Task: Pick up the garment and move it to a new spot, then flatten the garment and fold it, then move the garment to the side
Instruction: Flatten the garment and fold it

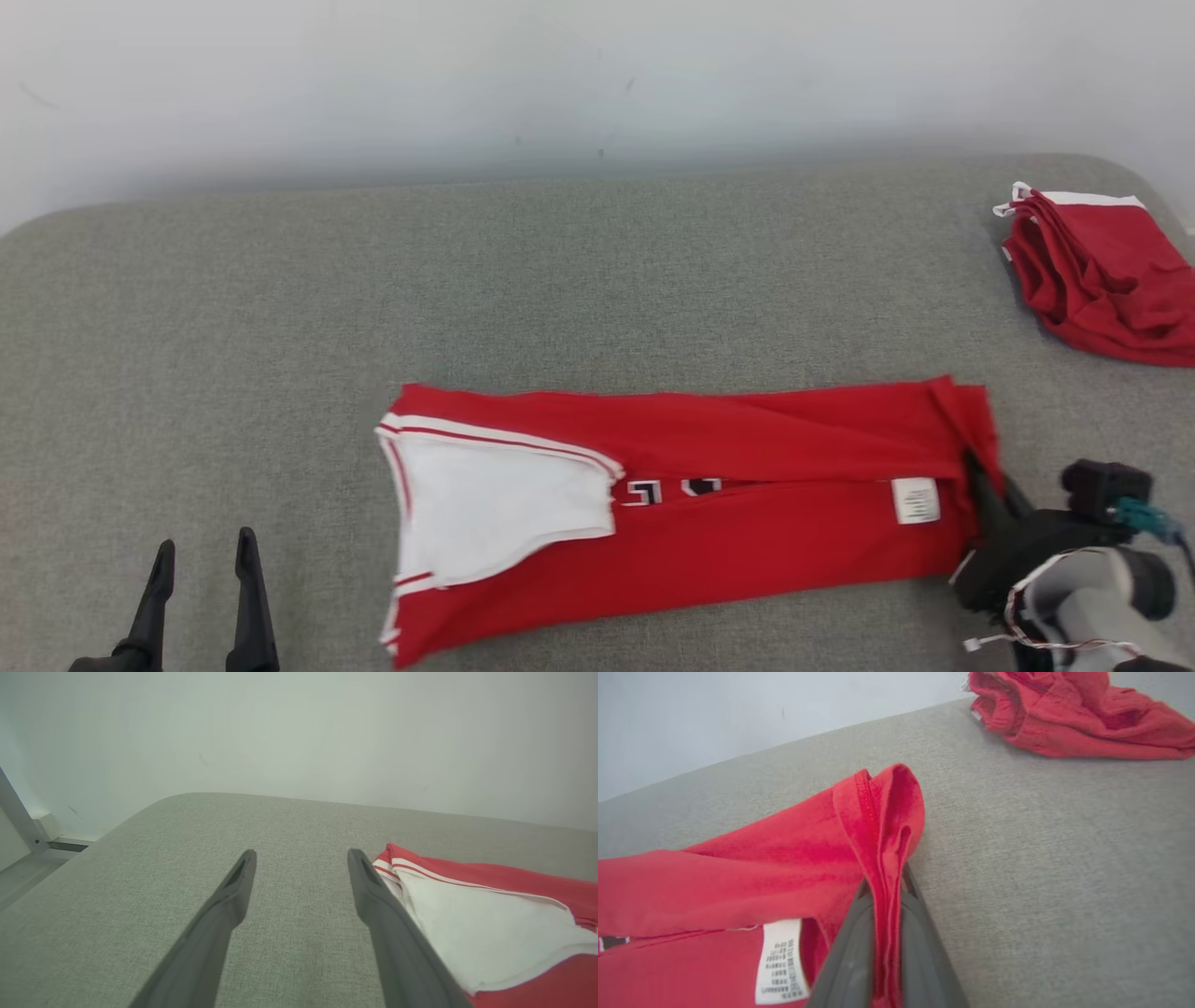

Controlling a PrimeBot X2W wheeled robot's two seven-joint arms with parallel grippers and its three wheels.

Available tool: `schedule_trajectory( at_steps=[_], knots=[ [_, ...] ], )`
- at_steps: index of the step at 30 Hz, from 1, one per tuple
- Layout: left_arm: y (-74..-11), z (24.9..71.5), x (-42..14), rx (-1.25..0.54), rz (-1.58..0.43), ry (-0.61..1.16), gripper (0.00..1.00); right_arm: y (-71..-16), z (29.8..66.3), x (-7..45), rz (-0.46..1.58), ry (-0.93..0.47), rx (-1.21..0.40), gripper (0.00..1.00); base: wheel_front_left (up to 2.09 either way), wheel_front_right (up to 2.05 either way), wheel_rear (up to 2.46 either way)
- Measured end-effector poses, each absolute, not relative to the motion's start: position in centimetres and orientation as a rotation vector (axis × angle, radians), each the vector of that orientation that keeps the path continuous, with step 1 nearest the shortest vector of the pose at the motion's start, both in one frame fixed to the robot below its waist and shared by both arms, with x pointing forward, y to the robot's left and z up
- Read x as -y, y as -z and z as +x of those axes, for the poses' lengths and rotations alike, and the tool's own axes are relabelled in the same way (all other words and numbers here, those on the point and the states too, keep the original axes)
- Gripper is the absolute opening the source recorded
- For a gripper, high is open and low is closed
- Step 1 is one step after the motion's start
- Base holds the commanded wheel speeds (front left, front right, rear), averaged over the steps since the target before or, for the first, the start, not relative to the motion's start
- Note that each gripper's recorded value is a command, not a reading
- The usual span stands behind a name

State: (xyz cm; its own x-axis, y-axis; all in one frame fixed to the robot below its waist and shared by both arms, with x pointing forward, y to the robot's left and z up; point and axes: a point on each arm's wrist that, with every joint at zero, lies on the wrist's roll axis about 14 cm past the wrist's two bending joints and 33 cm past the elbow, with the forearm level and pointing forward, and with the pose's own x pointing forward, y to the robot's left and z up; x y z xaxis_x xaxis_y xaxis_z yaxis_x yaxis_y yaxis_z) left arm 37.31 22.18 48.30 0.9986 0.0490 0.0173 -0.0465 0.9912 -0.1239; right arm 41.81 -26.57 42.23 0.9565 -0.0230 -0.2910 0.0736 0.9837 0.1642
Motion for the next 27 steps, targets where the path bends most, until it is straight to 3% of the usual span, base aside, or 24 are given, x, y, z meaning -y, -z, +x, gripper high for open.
schedule_trajectory(
  at_steps=[8, 13, 27],
  knots=[
    [-48.8, 37.5, -21.9, 0.036, -0.107, -0.038, 1.0, -44.5, 41.3, 32.0, 0.124, 0.147, -0.236, 0.0, 0.0, 0.0, 0.0],
    [-49.0, 37.4, -22.0, 0.041, -0.105, -0.038, 1.0, -46.2, 41.7, 32.2, 0.131, 0.145, -0.181, 0.0, 0.0, 0.0, 0.0],
    [-49.2, 37.1, -21.5, 0.047, -0.111, -0.032, 1.0, -50.8, 43.6, 18.3, 0.323, -0.183, -0.097, 0.0, 0.0, 0.0, 0.0]
  ],
)
